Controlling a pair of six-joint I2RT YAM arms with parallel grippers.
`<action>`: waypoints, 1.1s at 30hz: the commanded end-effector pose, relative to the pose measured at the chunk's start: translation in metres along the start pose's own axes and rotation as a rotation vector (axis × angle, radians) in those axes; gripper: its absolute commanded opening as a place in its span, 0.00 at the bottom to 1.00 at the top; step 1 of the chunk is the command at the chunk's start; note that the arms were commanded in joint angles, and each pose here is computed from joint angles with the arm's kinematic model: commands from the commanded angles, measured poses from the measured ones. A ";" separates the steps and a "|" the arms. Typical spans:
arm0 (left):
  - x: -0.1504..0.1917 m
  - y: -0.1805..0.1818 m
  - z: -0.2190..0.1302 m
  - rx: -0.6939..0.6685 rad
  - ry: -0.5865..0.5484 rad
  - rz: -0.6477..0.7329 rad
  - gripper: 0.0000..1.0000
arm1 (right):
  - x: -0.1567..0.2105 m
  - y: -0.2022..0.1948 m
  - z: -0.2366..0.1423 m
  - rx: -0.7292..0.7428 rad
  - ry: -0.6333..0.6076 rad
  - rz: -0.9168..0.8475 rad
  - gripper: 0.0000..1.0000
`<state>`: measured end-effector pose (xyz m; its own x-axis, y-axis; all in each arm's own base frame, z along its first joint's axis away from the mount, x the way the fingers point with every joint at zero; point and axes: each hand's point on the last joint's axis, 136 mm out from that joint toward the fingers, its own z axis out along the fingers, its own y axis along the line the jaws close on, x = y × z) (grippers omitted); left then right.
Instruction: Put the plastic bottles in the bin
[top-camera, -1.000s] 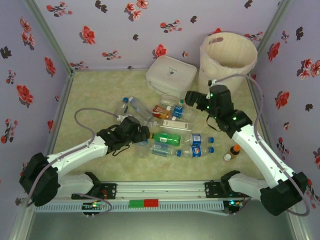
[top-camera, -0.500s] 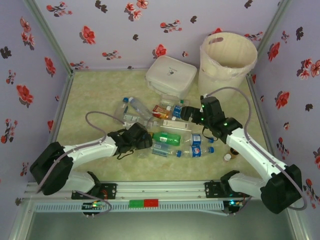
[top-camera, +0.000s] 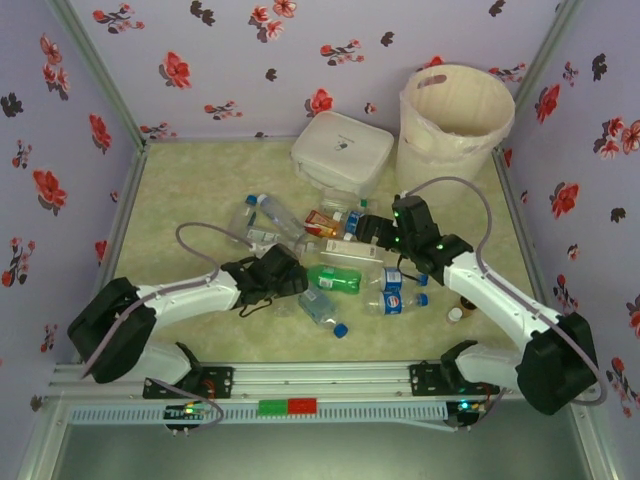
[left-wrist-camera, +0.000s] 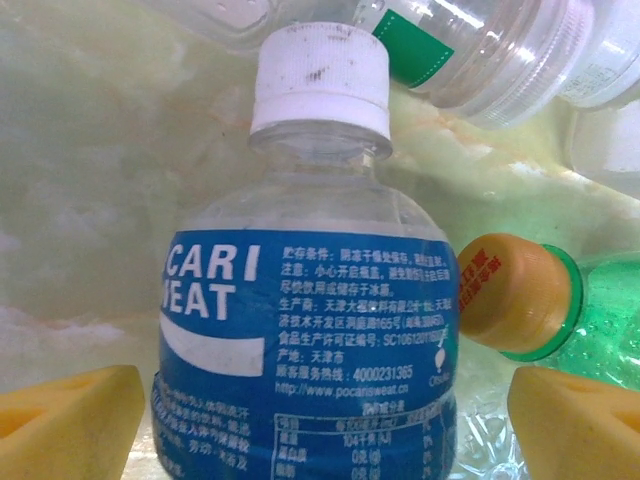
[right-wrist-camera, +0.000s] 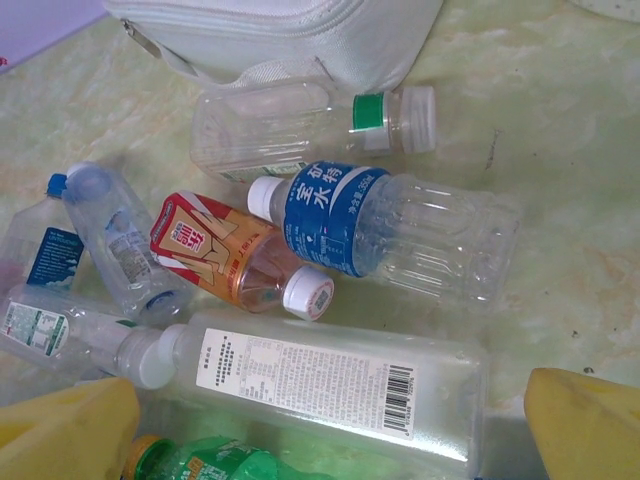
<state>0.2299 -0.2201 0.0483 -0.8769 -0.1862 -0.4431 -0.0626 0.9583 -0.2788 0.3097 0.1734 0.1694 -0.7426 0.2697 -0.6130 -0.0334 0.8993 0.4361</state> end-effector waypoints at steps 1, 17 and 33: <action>0.008 0.025 -0.005 -0.087 0.001 0.013 0.94 | -0.012 0.005 -0.010 -0.015 -0.066 -0.005 1.00; 0.011 0.027 -0.042 -0.070 -0.039 0.019 0.99 | 0.018 0.041 -0.011 -0.219 -0.033 -0.143 1.00; 0.037 0.042 -0.017 -0.159 0.001 0.130 0.76 | 0.025 0.049 -0.007 -0.236 -0.005 -0.143 1.00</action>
<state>0.1836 -0.1929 0.0410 -0.8949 -0.0757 -0.4398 -0.0195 0.9912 -0.1310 0.2844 0.2169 0.1726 -0.7318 0.1501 -0.6648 -0.2672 0.8342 0.4825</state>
